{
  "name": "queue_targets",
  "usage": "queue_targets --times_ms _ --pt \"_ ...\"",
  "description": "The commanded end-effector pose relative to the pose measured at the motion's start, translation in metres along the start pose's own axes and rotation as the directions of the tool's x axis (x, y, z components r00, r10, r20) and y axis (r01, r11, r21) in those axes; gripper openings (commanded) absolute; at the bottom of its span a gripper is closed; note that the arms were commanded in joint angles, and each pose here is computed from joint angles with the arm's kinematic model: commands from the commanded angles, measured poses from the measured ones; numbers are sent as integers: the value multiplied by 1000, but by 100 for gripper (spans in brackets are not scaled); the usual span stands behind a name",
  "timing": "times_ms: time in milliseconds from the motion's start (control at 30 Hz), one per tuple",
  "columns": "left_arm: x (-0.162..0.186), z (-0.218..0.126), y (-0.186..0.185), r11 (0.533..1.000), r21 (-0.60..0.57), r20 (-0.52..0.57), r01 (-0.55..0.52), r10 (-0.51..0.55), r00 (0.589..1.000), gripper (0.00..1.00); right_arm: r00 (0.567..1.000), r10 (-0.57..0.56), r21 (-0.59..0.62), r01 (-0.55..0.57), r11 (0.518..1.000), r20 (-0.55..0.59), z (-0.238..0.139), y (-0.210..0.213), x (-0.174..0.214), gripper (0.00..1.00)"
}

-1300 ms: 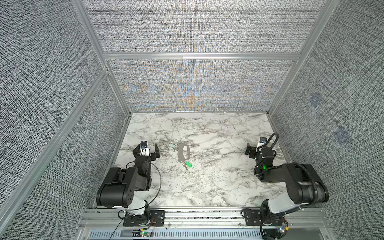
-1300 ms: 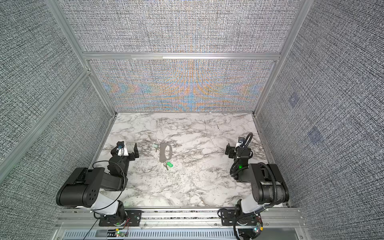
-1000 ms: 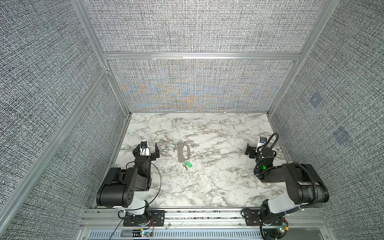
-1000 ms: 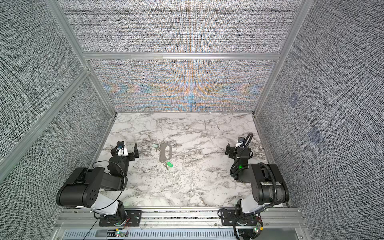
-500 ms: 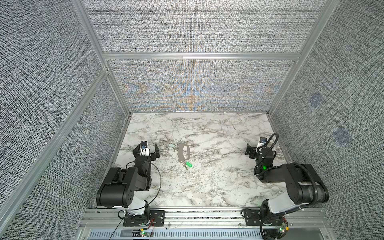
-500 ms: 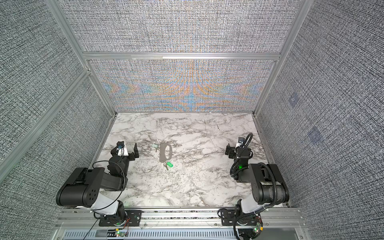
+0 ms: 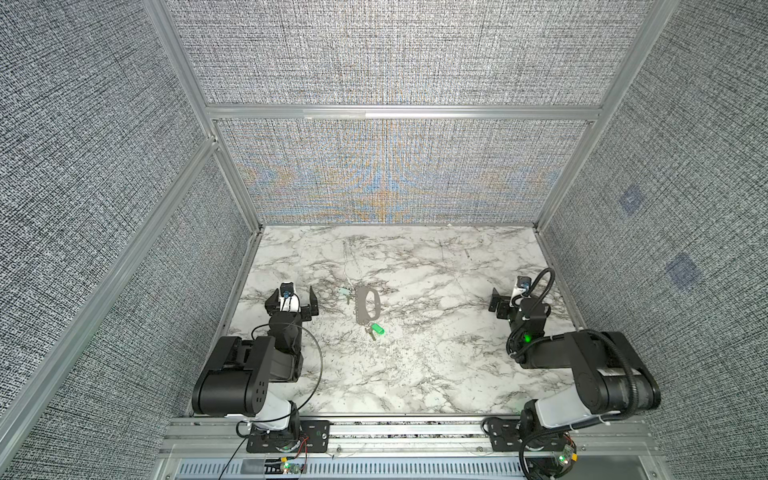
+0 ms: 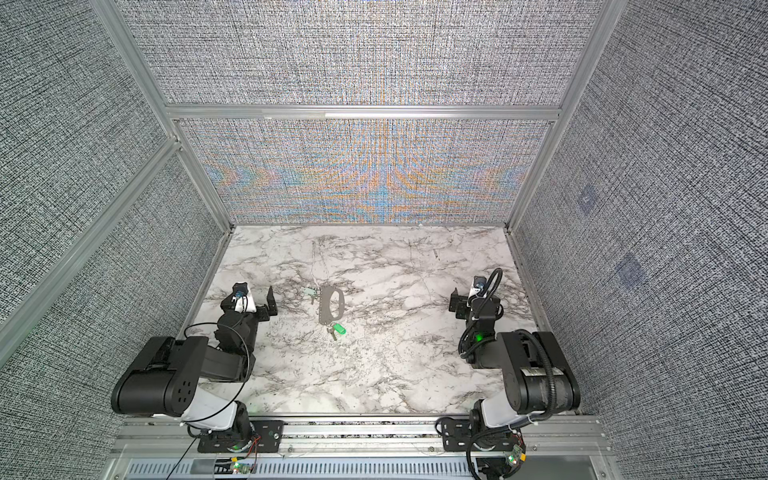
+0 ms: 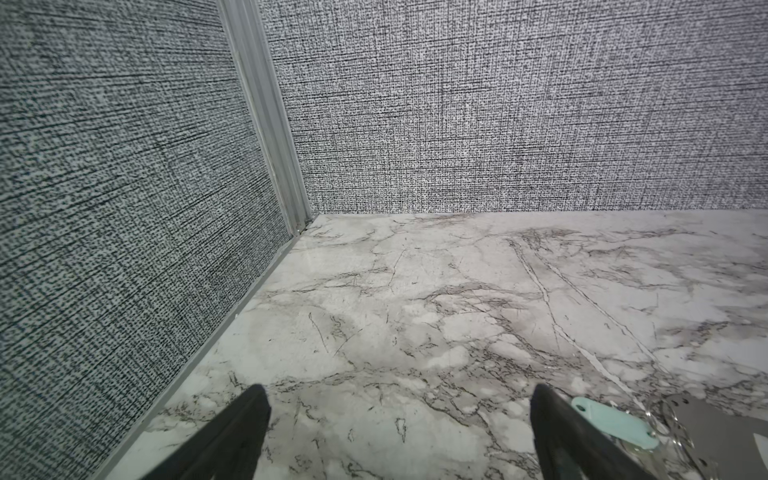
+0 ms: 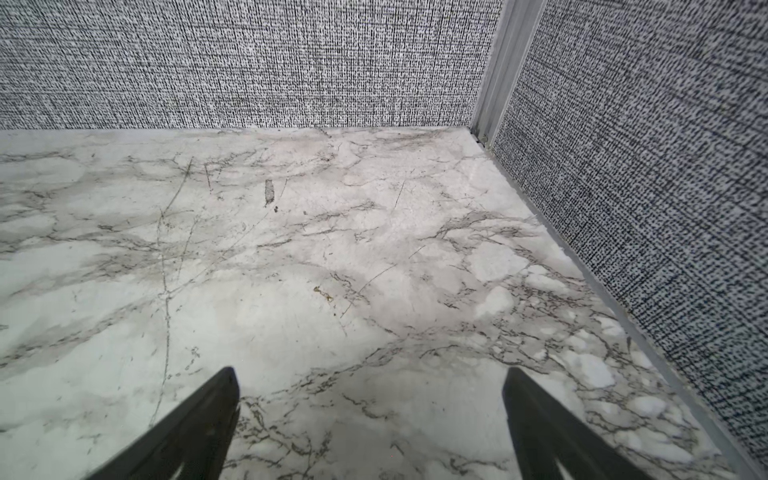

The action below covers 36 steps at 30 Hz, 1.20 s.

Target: Remove the keys from the keyring

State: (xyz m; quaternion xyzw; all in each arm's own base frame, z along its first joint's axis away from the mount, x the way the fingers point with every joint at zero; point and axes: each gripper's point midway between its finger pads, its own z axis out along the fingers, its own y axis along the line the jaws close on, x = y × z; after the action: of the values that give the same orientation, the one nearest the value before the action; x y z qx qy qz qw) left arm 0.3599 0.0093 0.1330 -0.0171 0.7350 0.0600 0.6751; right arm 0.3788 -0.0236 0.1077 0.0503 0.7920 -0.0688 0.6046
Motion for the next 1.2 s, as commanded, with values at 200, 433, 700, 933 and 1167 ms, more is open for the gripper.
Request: queue_targets --times_ms 200,433,700,933,1167 --pt "-58 -8 9 997 -33 55 69 -67 996 99 993 -96 -239 78 968 -65 -3 87 -68 99" --pt "-88 -12 -7 970 66 -39 235 -233 972 99 955 -253 -557 127 821 -155 -24 250 -62 94" --pt "-86 -27 -16 926 104 -117 363 -351 929 99 873 -421 -779 82 622 -245 -53 385 -16 85" --pt "-78 -29 -38 898 203 -206 390 -350 914 98 765 -590 -864 91 494 -257 -80 422 34 68" --pt "-71 -26 -51 872 258 -246 416 -357 901 95 714 -667 -918 86 387 -214 -109 414 64 61"
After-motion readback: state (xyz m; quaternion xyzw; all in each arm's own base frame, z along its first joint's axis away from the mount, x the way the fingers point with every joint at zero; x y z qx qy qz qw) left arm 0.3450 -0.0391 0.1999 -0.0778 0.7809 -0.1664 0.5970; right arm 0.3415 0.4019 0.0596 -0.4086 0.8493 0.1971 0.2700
